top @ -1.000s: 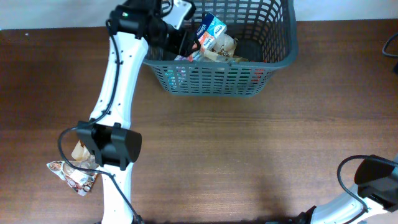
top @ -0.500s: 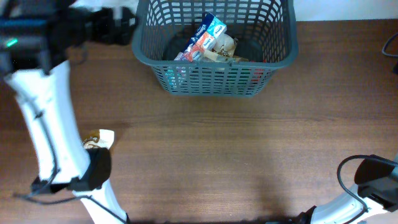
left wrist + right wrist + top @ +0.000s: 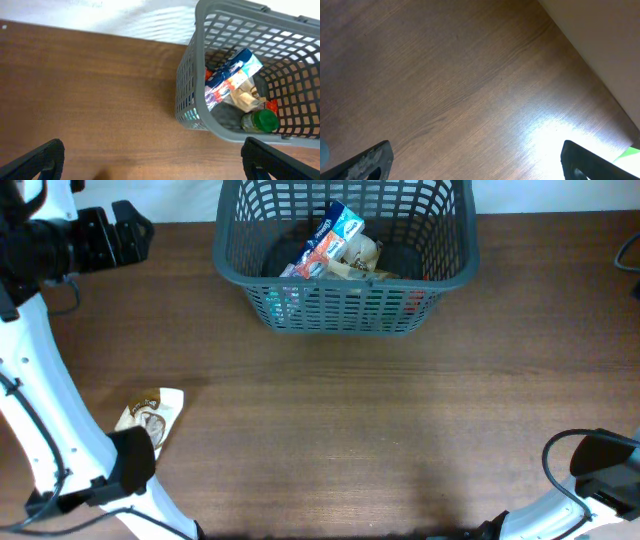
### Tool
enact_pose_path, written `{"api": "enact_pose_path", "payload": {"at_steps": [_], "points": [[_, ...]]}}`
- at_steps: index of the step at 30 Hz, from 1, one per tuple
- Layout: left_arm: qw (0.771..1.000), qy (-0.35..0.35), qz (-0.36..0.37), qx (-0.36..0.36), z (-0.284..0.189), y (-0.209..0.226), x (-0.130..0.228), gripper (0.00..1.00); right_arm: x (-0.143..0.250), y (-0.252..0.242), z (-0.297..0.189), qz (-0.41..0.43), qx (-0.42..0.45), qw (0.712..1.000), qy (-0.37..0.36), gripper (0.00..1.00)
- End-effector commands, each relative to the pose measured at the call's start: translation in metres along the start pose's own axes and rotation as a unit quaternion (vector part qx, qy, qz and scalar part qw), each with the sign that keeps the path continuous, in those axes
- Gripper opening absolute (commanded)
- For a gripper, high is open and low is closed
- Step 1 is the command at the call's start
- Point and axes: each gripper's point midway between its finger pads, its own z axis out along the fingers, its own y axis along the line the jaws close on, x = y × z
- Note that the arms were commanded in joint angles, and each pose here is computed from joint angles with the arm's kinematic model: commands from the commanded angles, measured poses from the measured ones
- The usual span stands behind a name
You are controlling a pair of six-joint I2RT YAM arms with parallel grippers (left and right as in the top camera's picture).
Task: Pack container
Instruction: 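Release the tissue pack into the basket and move the left gripper to the snack bag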
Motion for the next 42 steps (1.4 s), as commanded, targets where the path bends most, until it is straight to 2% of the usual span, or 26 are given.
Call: {"api": "enact_pose_path", "payload": {"at_steps": [1, 3, 10, 18, 22, 25, 29, 33, 37, 40, 42], "points": [[0.998, 0.011, -0.005, -0.066, -0.026, 0.016, 0.02, 0.99, 0.001, 0.001, 0.003, 0.005, -0.003, 1.0, 0.005, 0.99], [0.994, 0.046, -0.012, -0.101, -0.029, 0.028, 0.045, 1.0, 0.001, 0.001, 0.003, 0.005, -0.002, 1.0, 0.005, 0.99], [0.981, 0.154, -0.038, -0.114, -0.037, 0.033, 0.147, 0.99, 0.001, 0.001, 0.003, 0.005, -0.002, 1.0, 0.005, 0.99], [0.973, 0.134, -0.097, -0.163, -0.047, 0.071, 0.228, 0.99, 0.001, 0.001, 0.003, 0.005, -0.003, 1.0, 0.005, 0.99], [0.965, 0.105, -0.126, -0.206, -0.038, 0.101, 0.241, 0.99, 0.001, 0.001, 0.003, 0.005, -0.003, 1.0, 0.005, 0.99], [0.939, 0.098, -0.172, -0.283, -0.036, 0.136, 0.247, 0.99, 0.001, 0.001, 0.003, 0.005, -0.003, 1.0, 0.005, 0.99], [0.915, 0.117, -0.177, -0.342, -0.034, 0.165, 0.251, 0.99, 0.001, 0.001, 0.003, 0.005, -0.003, 1.0, 0.005, 0.99], [0.912, 0.15, -0.181, -0.337, -0.021, 0.17, 0.258, 0.99, 0.001, 0.001, 0.003, 0.005, -0.002, 1.0, 0.005, 0.99], [0.924, 0.176, -0.189, -0.283, -0.003, 0.158, 0.264, 0.99, 0.001, 0.001, 0.003, 0.005, -0.003, 1.0, 0.005, 0.99], [0.945, 0.192, -0.126, -0.234, 0.011, 0.152, 0.259, 0.99, 0.001, 0.001, 0.003, 0.005, -0.002, 1.0, 0.005, 0.99], [0.949, 0.2, -0.097, -0.223, 0.017, 0.154, 0.257, 0.99, 0.001, 0.001, 0.003, 0.005, -0.003, 1.0, 0.005, 0.99]]}}
